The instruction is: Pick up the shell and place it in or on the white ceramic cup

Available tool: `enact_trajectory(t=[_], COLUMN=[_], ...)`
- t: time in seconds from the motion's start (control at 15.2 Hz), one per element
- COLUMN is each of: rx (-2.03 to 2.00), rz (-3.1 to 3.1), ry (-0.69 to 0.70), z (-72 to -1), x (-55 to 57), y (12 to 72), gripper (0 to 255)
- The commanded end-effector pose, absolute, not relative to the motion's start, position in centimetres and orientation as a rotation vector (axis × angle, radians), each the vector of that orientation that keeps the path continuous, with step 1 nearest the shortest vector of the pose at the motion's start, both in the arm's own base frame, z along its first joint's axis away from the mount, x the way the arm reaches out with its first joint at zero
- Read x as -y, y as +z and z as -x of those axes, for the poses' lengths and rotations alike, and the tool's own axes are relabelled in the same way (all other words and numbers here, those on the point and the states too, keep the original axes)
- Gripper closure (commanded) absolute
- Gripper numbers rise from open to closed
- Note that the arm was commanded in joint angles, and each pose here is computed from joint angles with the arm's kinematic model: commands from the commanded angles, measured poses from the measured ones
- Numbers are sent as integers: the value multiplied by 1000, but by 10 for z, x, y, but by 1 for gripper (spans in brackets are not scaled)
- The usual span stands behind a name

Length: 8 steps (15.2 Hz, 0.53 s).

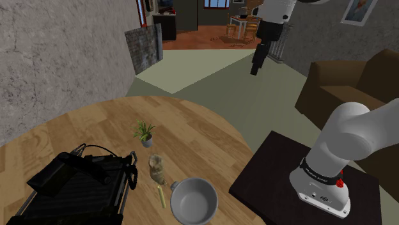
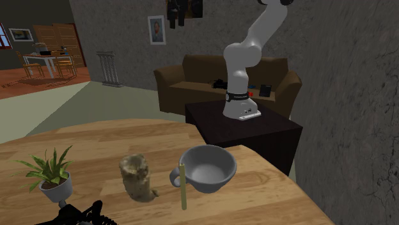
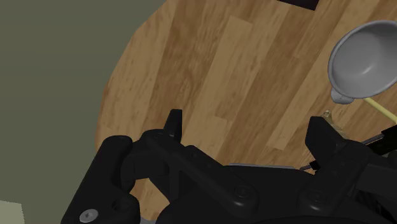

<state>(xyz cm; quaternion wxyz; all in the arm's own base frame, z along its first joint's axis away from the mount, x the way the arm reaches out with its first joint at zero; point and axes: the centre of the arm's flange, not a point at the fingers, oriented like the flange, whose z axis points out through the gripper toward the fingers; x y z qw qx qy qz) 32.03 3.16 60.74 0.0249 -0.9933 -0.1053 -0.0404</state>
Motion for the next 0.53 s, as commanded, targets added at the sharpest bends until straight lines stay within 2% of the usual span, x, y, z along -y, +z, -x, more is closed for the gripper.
enact_trajectory(t=[0.0, 0.46], rx=[326, 272], rz=[3072, 3091], ry=[-125, -138], z=[-320, -345], x=[-32, -104], y=[607, 554], gripper=[0, 0])
